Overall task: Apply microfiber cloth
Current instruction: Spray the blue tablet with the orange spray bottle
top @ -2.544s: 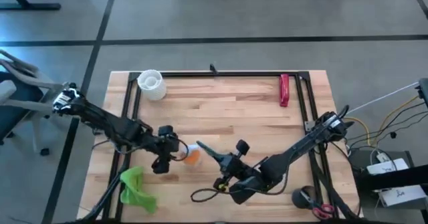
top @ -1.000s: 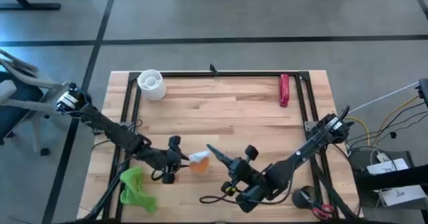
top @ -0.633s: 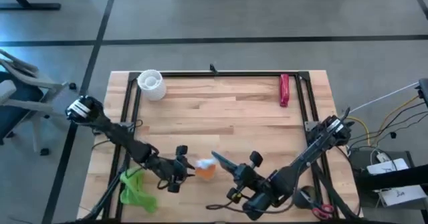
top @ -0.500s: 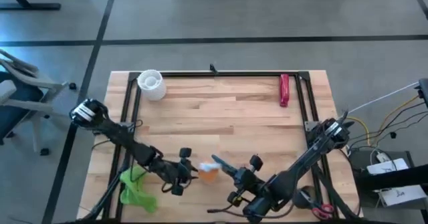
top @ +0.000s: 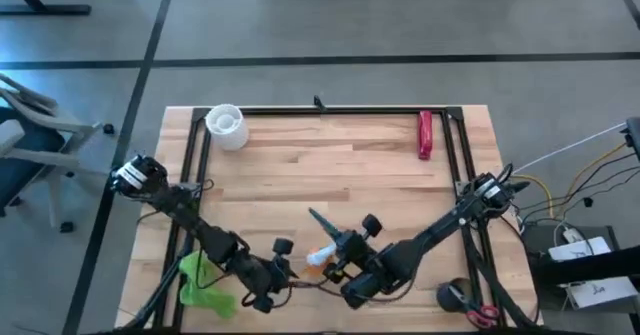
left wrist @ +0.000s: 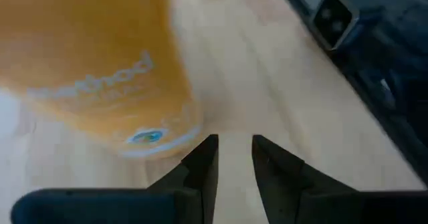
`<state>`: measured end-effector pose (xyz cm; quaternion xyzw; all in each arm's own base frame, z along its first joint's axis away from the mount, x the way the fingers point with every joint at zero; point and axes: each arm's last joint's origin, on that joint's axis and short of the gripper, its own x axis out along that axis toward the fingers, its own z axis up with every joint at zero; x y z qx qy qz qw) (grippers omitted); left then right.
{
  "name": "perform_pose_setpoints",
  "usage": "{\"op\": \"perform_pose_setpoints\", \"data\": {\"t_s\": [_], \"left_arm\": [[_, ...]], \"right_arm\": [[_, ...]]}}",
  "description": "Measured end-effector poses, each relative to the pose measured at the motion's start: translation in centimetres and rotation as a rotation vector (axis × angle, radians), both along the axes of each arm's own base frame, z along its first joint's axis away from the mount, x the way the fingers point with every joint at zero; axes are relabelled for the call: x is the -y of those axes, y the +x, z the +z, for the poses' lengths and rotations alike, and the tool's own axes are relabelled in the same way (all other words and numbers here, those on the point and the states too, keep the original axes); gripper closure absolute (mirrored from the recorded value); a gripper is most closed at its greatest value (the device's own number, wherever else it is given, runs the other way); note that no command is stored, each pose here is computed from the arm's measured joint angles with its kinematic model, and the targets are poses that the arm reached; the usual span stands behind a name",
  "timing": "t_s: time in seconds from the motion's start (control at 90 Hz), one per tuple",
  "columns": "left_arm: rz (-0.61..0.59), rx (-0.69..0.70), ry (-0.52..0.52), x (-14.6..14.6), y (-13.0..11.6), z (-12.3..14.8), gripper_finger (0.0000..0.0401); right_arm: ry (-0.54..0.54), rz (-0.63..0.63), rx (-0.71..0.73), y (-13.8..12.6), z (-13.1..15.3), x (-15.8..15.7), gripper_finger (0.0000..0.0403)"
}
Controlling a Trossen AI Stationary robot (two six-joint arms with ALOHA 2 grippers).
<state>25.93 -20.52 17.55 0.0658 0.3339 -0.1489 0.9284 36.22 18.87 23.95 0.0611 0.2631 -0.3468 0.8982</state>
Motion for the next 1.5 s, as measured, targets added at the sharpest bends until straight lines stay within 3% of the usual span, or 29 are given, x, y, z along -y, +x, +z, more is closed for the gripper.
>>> {"op": "perform_pose_setpoints", "data": {"t_s": [0.222, 0.433, 0.6, 0.756, 0.922, 1.167, 1.389, 1.5], "left_arm": [[0.002, -0.049, 0.013, 0.4, -1.0, 0.0, 0.0326], [0.079, -0.073, 0.067, -0.4, -1.8, 0.7, 0.0326], [0.124, -0.003, 0.123, -1.2, -2.5, 2.4, 0.0326], [0.169, 0.102, 0.201, -2.8, -3.4, 4.3, 0.0316], [0.181, 0.185, 0.201, -5.0, -4.5, 6.7, 0.0277], [0.19, 0.239, 0.137, -9.4, -5.3, 8.8, 0.019], [-0.017, 0.314, -0.075, -12.3, -4.1, 10.1, 0.0111], [-0.08, 0.353, -0.109, -13.6, -3.2, 10.0, 0.0086]], "right_arm": [[-0.051, -0.012, -0.058, 1.3, 0.0, 2.6, 0.0396], [-0.085, 0.075, -0.15, 1.5, 0.6, 2.8, 0.0396], [-0.101, 0.11, -0.239, 0.0, 1.4, 1.4, 0.0396], [-0.155, 0.031, -0.305, -2.5, 2.1, 0.9, 0.0396], [-0.181, -0.053, -0.35, -4.4, 2.6, 1.3, 0.0396], [-0.139, -0.052, -0.344, -5.8, 4.5, 2.3, 0.0398], [-0.11, -0.02, -0.318, -6.4, 6.1, 2.8, 0.04], [-0.101, -0.012, -0.317, -6.3, 6.3, 2.9, 0.04]]}}
